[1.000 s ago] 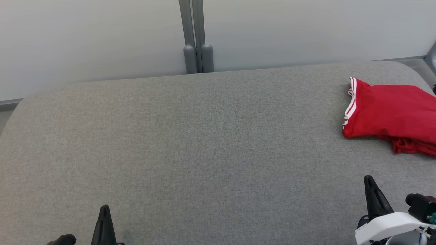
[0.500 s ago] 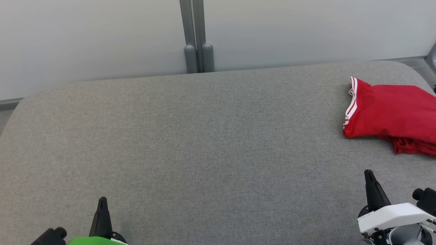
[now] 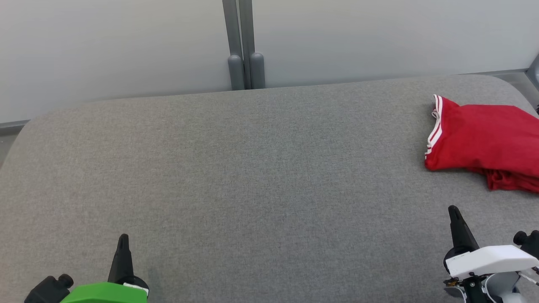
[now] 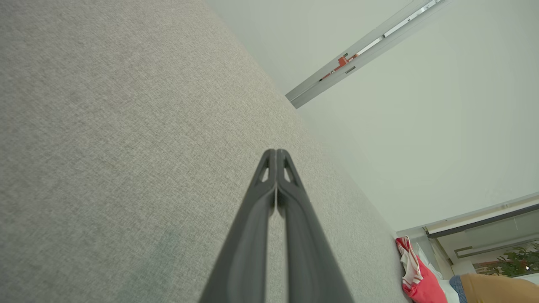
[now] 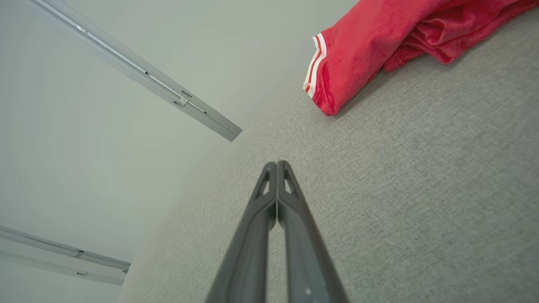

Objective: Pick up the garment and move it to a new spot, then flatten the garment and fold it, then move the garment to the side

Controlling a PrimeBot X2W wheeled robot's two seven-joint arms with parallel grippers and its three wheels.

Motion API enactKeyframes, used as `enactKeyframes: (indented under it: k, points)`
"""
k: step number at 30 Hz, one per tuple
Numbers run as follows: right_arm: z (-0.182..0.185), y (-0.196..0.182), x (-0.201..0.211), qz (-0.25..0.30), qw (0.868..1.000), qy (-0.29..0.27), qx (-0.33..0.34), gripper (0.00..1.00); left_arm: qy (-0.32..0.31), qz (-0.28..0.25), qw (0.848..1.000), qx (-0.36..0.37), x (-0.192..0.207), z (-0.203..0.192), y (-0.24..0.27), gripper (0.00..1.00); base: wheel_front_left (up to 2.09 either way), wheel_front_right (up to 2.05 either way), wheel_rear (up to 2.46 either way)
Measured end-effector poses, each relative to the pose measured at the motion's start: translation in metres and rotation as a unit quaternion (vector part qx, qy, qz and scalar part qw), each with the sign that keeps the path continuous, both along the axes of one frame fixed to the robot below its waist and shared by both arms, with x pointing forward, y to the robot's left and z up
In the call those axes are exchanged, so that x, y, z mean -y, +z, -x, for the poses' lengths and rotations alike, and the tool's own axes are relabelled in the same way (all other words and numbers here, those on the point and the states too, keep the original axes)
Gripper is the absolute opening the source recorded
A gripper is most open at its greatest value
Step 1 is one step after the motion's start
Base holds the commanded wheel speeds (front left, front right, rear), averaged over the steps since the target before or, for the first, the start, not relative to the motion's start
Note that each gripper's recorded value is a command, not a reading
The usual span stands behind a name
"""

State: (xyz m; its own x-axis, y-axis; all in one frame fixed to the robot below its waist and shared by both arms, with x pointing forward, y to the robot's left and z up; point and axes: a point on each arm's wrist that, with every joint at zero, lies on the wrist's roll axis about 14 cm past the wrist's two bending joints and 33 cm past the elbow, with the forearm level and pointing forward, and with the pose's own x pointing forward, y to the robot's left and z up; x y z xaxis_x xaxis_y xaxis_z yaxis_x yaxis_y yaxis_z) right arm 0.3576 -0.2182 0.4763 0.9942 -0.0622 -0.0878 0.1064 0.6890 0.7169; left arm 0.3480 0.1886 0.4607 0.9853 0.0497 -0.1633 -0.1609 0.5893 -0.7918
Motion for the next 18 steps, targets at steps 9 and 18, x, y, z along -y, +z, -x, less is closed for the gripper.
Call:
enactKeyframes:
  k: [9,18]
  points:
    - [-0.004,0.003,-0.003,-0.059,0.998,-0.003,0.005,0.00,0.003,0.051,0.999,0.004,-0.001,-0.005,0.003,0.00,0.00,0.00,0.00]
    - [-0.009,0.007,-0.005,-0.114,0.993,-0.004,0.011,0.00,0.004,0.094,0.995,0.013,-0.002,-0.011,0.008,0.00,0.00,0.00,0.00]
